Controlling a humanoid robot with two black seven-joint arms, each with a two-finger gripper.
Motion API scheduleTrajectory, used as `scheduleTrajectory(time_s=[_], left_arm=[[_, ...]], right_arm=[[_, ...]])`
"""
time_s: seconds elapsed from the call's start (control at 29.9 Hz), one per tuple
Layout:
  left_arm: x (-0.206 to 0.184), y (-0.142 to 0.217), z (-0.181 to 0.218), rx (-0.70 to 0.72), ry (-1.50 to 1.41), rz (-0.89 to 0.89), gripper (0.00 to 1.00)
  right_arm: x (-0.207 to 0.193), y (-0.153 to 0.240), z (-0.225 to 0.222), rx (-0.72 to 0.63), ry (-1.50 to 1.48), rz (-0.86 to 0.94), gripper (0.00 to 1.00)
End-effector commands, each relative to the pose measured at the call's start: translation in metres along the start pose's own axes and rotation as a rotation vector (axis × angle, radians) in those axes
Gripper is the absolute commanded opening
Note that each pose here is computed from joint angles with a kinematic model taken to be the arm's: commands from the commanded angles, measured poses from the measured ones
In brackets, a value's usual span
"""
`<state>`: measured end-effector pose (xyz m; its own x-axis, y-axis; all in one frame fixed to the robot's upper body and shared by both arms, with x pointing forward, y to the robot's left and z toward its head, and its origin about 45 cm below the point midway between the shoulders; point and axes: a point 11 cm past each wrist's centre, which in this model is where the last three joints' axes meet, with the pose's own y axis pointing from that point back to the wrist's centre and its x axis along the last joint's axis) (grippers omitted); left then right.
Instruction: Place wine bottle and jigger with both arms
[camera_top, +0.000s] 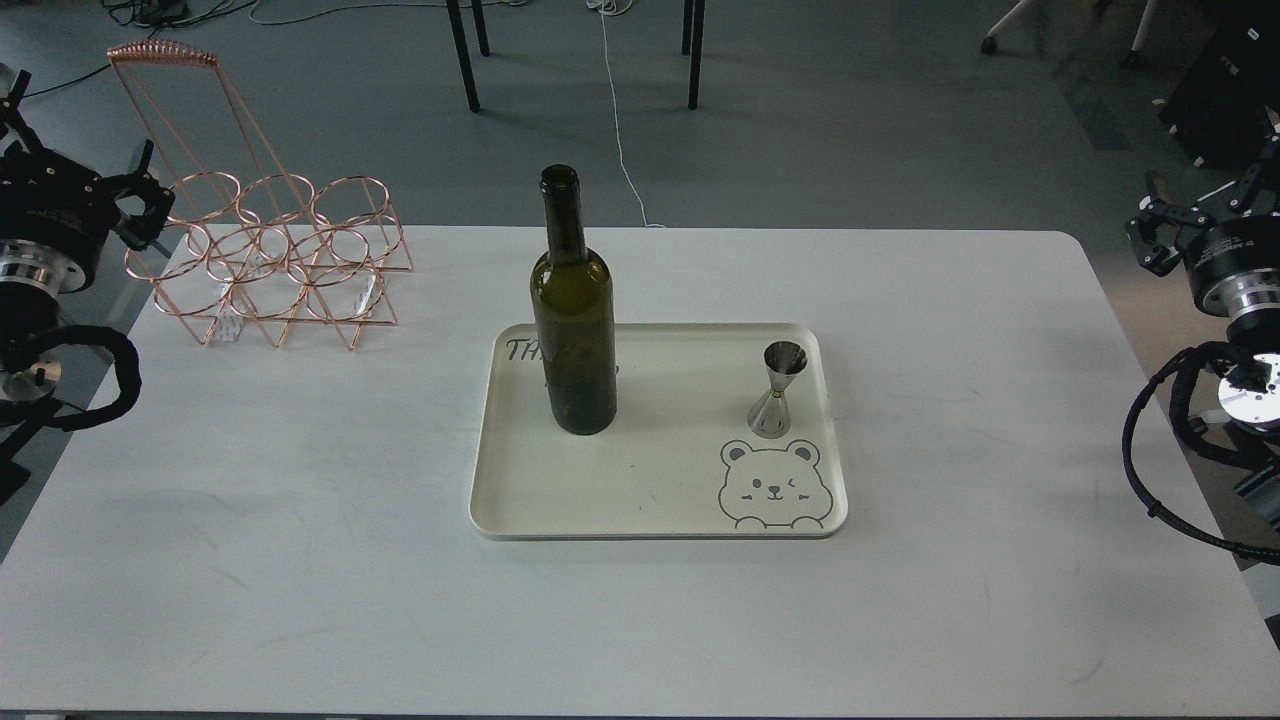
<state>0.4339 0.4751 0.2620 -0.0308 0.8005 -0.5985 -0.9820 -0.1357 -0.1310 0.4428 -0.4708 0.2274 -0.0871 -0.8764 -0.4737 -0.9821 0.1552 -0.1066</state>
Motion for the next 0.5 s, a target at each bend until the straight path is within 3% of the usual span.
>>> scheduleTrajectory(time_s=[0.0,0.33,0.47], left_arm=[[-0.001,-0.002,0.001,-0.002,-0.004,0.005,0.98],[-0.001,-0.004,0.003,-0.011,-0.019,0.028,0.99],[-0.001,-0.004,0.005,-0.018,-0.016,0.028,0.99]], right_arm=[[-0.002,-0.001,0.000,0.000,-0.003,-0.006,0.99],[-0.024,0.001,0.016,-0.088,0.042,-0.107,0.99],[-0.034,0.002,-0.001,-0.120,0.118,-0.185,0.99]])
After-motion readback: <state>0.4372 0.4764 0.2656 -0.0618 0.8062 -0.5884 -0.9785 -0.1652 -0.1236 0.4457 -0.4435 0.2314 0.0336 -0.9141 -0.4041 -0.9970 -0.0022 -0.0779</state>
